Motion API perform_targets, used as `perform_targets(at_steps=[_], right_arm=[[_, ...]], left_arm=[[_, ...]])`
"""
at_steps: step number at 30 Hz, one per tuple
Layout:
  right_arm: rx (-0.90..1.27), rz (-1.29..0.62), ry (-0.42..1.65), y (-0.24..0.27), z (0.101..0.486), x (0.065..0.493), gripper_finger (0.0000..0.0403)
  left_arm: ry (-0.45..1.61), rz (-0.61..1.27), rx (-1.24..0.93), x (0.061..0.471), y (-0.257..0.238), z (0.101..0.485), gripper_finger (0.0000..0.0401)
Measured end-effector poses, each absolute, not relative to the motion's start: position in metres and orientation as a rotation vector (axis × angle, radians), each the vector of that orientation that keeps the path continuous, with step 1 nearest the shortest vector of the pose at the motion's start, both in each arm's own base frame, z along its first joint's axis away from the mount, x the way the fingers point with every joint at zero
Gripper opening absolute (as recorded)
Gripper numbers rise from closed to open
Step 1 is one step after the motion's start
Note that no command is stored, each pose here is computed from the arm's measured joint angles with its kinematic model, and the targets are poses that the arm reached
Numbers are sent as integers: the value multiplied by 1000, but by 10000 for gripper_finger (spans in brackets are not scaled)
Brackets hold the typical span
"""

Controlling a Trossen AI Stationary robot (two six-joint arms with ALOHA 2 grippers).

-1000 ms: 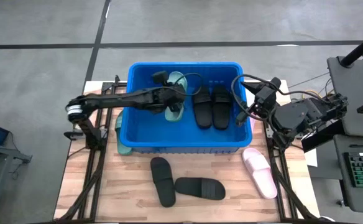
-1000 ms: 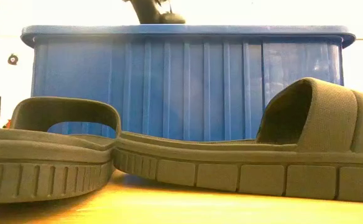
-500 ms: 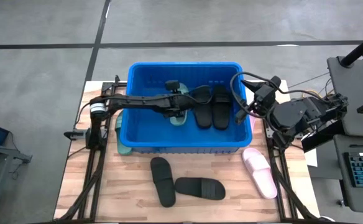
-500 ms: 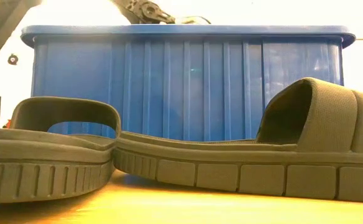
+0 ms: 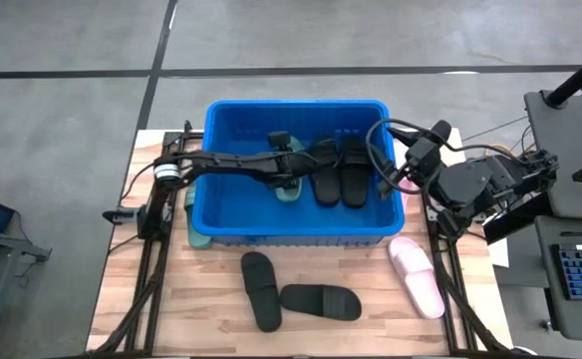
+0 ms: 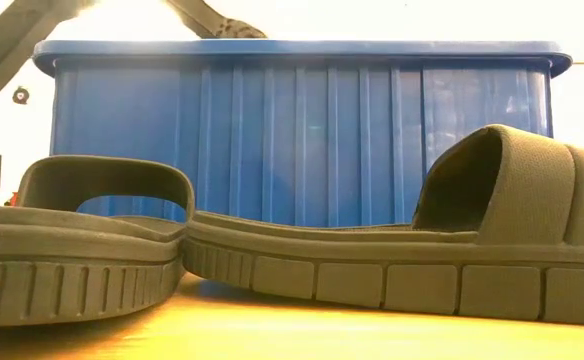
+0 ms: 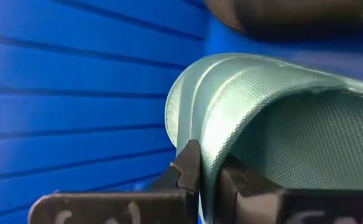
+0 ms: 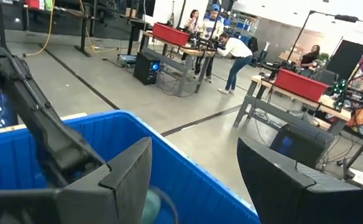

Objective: Pick and place slides into bin
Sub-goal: Put the bottom green slide into the blue container

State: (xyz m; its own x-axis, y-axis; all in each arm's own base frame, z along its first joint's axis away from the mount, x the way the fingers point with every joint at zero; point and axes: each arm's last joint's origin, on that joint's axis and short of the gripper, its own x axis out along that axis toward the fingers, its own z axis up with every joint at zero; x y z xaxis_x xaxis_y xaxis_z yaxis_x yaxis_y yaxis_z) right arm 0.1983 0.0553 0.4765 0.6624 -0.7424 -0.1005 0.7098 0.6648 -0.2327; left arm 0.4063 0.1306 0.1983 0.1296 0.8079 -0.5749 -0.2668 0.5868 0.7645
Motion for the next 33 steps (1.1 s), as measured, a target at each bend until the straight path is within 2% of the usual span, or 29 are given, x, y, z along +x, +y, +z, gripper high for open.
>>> perform_targets(at_steps=[15,33], right_arm=[[-169,-825,181,53,480,192,226],[-161,-825,175,52,482,191,226]], left_arm=[[1226,851,543,427,148,173,0],[1107,788,435,435,161,179,0]])
